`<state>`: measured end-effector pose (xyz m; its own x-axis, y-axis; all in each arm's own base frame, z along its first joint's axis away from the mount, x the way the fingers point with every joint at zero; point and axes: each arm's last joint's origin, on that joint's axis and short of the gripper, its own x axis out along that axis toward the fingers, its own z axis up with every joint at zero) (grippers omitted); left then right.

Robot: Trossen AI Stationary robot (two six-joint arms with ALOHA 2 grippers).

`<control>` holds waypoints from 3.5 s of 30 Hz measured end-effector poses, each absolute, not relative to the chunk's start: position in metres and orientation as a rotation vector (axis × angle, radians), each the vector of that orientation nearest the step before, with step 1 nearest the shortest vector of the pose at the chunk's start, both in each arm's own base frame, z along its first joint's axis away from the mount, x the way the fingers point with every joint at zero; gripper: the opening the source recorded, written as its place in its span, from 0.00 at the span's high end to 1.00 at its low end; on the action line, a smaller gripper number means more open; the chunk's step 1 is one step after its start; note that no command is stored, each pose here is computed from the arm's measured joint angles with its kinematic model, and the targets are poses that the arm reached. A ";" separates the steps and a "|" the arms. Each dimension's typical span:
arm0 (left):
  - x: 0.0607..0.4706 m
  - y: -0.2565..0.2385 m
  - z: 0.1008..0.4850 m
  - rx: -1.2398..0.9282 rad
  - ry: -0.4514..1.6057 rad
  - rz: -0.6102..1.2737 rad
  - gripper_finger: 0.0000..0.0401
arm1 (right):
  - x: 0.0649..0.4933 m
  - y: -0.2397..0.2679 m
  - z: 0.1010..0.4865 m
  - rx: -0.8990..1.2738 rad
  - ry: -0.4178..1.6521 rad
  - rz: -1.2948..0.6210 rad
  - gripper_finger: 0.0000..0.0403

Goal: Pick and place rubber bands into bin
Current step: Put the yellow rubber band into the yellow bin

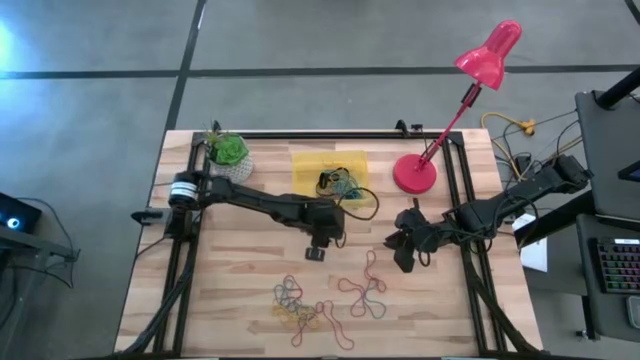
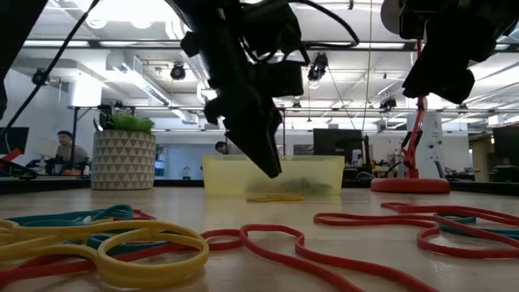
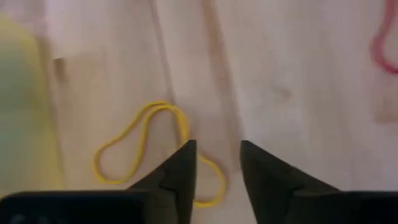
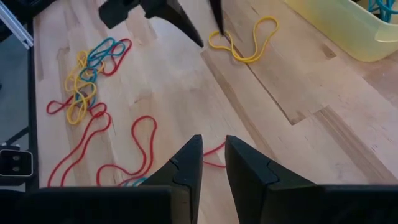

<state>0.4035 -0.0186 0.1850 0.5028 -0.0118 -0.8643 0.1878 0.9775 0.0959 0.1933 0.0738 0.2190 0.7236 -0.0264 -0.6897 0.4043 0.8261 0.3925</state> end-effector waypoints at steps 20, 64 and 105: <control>0.418 0.012 0.177 0.338 0.994 -0.165 0.53 | 0.210 0.081 0.200 0.535 0.764 -0.261 0.85; 0.441 -0.005 0.130 0.105 1.289 -0.328 0.54 | 0.211 0.081 0.200 0.541 0.759 -0.261 0.86; 0.444 0.003 0.190 0.264 1.084 -0.056 1.00 | 0.209 0.087 0.200 0.537 0.760 -0.236 0.86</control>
<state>0.4436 0.0028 0.1899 0.4697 0.0839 -0.8788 0.1737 0.9672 0.1852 0.2087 0.0871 0.2005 0.7072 -0.0126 -0.7069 0.3904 0.8405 0.3755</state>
